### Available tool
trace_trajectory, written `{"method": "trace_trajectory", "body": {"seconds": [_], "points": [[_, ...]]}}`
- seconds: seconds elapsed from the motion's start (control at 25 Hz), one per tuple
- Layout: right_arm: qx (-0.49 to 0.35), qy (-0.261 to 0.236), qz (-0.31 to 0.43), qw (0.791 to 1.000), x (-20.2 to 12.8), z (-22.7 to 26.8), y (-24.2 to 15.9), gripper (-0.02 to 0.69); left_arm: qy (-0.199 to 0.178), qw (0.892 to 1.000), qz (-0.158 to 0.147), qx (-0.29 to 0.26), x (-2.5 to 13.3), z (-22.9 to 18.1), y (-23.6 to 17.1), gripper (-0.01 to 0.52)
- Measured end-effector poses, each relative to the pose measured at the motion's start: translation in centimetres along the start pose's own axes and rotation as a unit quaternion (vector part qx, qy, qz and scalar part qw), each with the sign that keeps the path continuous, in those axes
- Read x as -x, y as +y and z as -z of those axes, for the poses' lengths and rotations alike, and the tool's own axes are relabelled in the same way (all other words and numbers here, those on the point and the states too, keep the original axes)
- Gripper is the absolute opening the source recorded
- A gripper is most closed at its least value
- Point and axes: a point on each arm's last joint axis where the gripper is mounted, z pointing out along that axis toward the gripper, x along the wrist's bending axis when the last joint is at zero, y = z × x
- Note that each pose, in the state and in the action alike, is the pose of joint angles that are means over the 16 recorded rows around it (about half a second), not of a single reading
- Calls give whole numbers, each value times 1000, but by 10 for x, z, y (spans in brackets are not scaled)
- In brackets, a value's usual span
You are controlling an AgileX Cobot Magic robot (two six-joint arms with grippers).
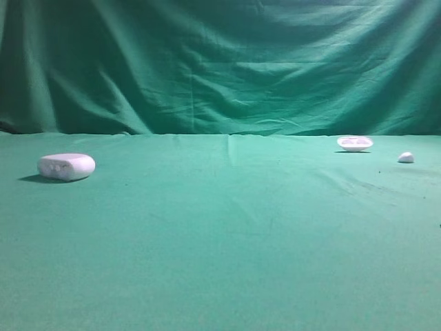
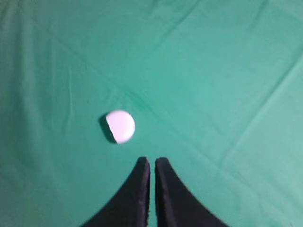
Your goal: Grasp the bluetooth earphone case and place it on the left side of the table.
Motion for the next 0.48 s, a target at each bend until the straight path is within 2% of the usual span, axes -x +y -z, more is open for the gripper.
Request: {"method": "trace_trajectory", "body": {"seconds": [0.48], "points": [[91,-5,-5,996,4,48,-133,0,0,1000,0,0,0,0,0,0]]}}
